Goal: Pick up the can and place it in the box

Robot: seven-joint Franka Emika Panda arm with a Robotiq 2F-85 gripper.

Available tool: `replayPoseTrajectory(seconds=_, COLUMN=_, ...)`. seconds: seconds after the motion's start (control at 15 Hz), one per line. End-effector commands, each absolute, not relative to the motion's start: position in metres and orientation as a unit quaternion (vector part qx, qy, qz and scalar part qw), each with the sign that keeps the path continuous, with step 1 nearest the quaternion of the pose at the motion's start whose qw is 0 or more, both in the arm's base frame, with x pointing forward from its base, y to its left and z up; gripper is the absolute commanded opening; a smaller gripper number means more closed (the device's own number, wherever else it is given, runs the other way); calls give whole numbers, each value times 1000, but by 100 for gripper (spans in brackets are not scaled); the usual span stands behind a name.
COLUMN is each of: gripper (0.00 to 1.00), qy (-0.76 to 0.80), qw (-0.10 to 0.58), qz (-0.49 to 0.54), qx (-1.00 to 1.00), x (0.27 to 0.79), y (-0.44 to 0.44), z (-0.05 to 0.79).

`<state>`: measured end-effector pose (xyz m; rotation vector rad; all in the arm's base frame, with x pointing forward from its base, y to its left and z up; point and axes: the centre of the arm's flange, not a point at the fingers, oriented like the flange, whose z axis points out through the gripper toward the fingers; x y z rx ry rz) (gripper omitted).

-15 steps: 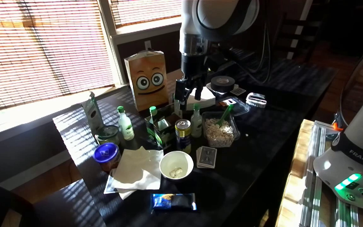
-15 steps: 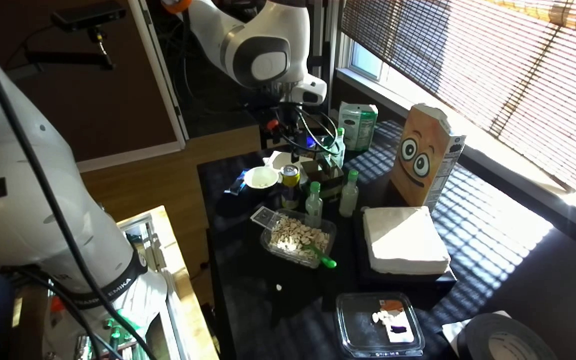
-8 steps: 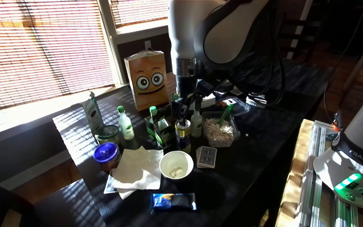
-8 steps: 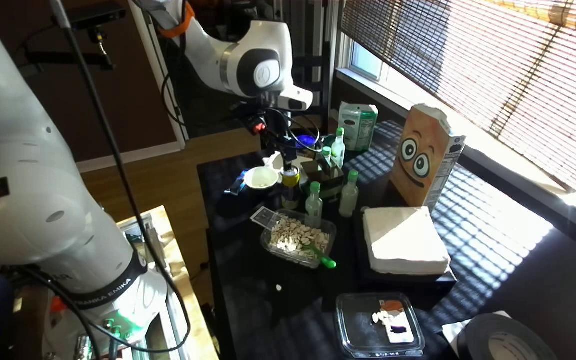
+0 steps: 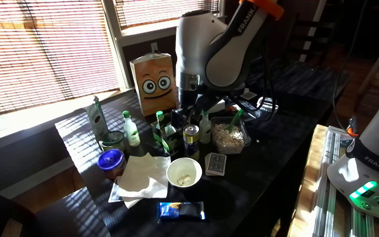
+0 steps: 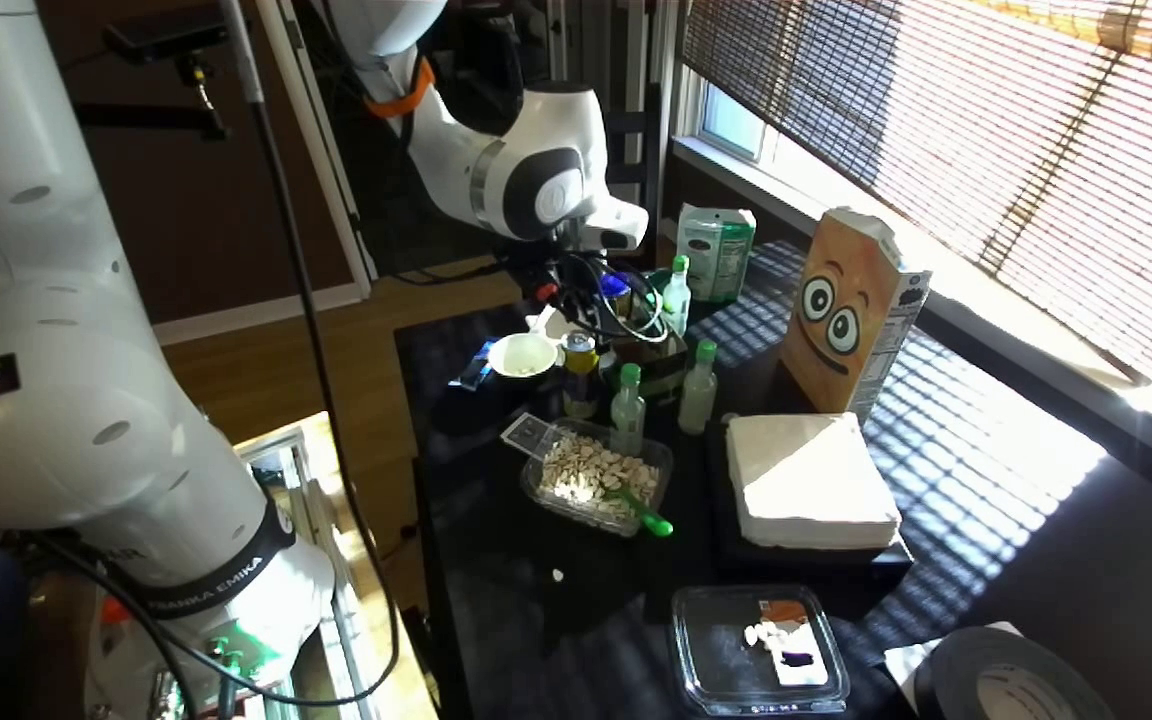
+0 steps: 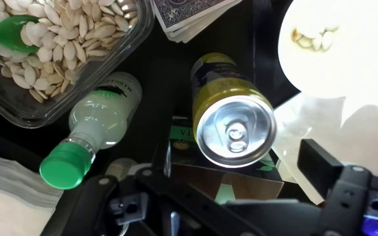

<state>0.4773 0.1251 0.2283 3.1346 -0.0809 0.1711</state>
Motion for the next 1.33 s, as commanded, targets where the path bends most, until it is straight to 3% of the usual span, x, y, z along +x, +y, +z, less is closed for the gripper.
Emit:
replayPoseTrajectory(seconds=0.0, gripper=100, qy=-40, qw=-4, qz=51, qx=998, x=485, y=127, z=210)
replayPoseTrajectory(seconds=0.33, gripper=100, qy=-40, qw=-7, qz=46, qx=998, x=478, y=134, z=208)
replayPoseTrajectory(seconds=0.47, gripper=92, qy=-39, qw=-6, qz=43, qx=998, x=475, y=135, z=208)
replayPoseTrajectory(seconds=0.73, gripper=91, qy=-42, qw=2, qz=42, qx=998, x=469, y=136, z=214)
replayPoseTrajectory(seconds=1.0, gripper=77, qy=-54, qw=11, qz=37, qx=998, x=467, y=133, z=214)
replayPoseTrajectory(seconds=1.13, gripper=75, qy=-60, qw=16, qz=32, qx=998, x=464, y=131, z=216)
replayPoseTrajectory(seconds=1.2, gripper=68, qy=-63, qw=17, qz=33, qx=997, x=464, y=130, z=216)
replayPoseTrajectory(seconds=1.27, gripper=51, qy=-65, qw=20, qz=33, qx=997, x=464, y=130, z=217)
